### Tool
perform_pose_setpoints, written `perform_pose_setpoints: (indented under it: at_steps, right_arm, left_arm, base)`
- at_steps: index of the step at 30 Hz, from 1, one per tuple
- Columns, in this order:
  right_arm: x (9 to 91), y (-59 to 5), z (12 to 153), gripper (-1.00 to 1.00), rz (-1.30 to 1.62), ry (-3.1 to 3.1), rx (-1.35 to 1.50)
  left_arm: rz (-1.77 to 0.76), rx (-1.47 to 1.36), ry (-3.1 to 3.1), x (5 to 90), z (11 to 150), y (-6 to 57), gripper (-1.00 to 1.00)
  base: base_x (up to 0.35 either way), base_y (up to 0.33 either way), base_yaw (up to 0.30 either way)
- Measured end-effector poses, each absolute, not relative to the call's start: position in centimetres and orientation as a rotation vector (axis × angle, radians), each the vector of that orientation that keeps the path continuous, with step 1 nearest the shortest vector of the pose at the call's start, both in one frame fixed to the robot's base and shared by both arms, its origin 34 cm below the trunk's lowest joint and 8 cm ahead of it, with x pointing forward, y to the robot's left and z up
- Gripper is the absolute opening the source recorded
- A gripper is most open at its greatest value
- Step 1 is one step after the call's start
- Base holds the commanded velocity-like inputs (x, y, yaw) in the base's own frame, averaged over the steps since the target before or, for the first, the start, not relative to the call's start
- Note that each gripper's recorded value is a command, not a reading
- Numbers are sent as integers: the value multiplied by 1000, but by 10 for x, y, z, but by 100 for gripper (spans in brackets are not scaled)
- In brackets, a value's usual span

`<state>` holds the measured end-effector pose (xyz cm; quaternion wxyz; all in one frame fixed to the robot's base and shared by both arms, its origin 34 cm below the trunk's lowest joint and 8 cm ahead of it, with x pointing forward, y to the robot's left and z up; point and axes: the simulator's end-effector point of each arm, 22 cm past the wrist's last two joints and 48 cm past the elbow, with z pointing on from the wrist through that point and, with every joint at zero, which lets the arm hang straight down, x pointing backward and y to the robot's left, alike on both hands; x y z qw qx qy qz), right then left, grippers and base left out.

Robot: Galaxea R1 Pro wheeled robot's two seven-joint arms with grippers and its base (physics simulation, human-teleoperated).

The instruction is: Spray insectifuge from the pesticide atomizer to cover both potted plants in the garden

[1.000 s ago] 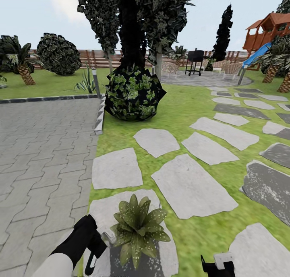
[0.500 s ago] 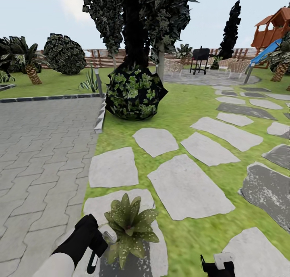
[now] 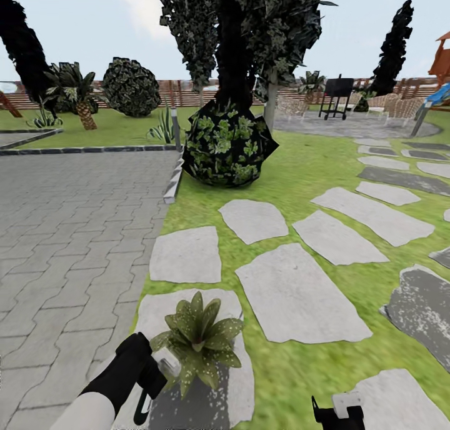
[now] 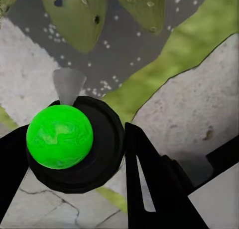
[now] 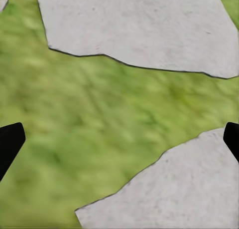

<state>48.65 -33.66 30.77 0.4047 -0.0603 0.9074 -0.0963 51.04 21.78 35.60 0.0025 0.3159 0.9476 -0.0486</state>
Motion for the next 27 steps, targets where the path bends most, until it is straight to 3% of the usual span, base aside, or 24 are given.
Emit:
perform_pose_setpoints:
  at_steps: [9, 14, 21, 27]
  right_arm:
    - [486, -337, 308, 100, -244, 2291, -152]
    - [486, -337, 307, 100, -244, 2292, -153]
    - [486, -337, 308, 100, -244, 2291, -152]
    - [486, -337, 308, 100, -244, 2291, -152]
  left_arm:
    - [-178, 1138, 2979, 542, 395, 219, -100]
    - [-133, 1118, 3067, 527, 394, 278, -100]
    - [-170, 1134, 3067, 521, 390, 266, -100]
    - [-207, 1157, 3141, 468, 363, 271, -100]
  base:
    - [-2, -1, 3]
    - [0, 0, 0]
    - [0, 0, 0]
    - [0, 0, 0]
